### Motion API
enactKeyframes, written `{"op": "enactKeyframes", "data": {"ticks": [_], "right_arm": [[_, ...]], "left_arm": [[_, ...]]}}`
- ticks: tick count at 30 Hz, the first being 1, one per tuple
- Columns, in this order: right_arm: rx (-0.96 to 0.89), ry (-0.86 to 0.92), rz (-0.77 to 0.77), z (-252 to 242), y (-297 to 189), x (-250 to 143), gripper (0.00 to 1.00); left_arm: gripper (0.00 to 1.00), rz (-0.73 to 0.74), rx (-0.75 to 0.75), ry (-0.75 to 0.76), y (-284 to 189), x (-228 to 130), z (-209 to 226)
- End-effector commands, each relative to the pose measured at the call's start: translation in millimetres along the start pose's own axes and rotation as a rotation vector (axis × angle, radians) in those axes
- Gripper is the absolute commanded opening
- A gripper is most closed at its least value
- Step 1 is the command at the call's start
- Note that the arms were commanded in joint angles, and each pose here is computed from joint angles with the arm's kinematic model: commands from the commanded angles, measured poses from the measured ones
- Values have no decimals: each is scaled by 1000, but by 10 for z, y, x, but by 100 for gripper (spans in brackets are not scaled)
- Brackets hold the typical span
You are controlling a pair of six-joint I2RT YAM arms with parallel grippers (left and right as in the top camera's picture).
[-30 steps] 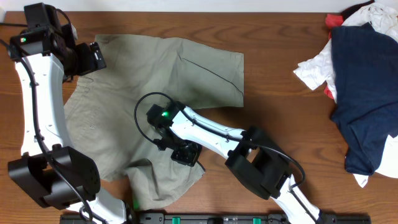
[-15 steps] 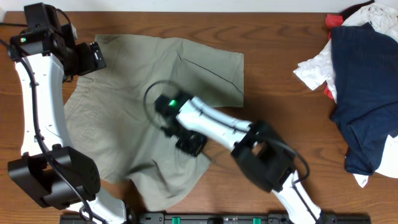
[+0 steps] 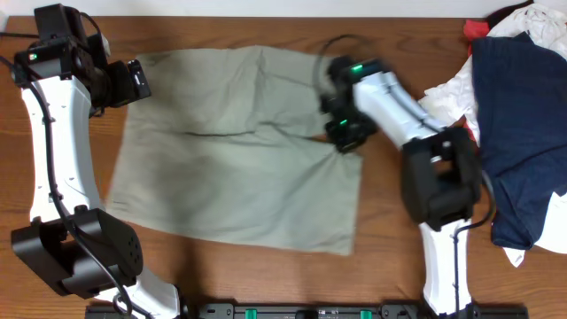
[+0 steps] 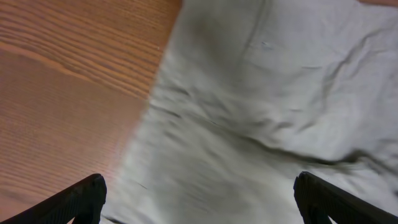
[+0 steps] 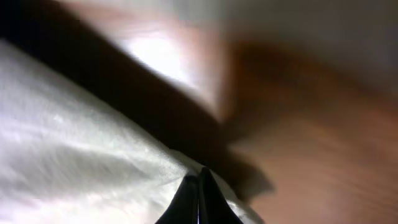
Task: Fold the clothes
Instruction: 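Pull the right leg up and right with the right gripper to flatten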
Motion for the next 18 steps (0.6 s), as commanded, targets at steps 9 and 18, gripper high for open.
{"op": "enactKeyframes", "data": {"ticks": [9, 18], "right_arm": [[87, 207, -255, -963, -338, 251, 1], [159, 196, -424, -1028, -952, 441, 23]], "left_arm": [[98, 21, 10, -9, 50, -30, 25], [98, 11, 10, -8, -38, -50, 19]]}}
Point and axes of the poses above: each gripper's point midway between its finger pads, its own y axis out along the fingers, its own z axis along the line the jaws close on, x = y × z, the point moved 8 cm from there along -y, back along the fingers, and after that the axes turned 7 degrees about y, right-handed, at the moved point
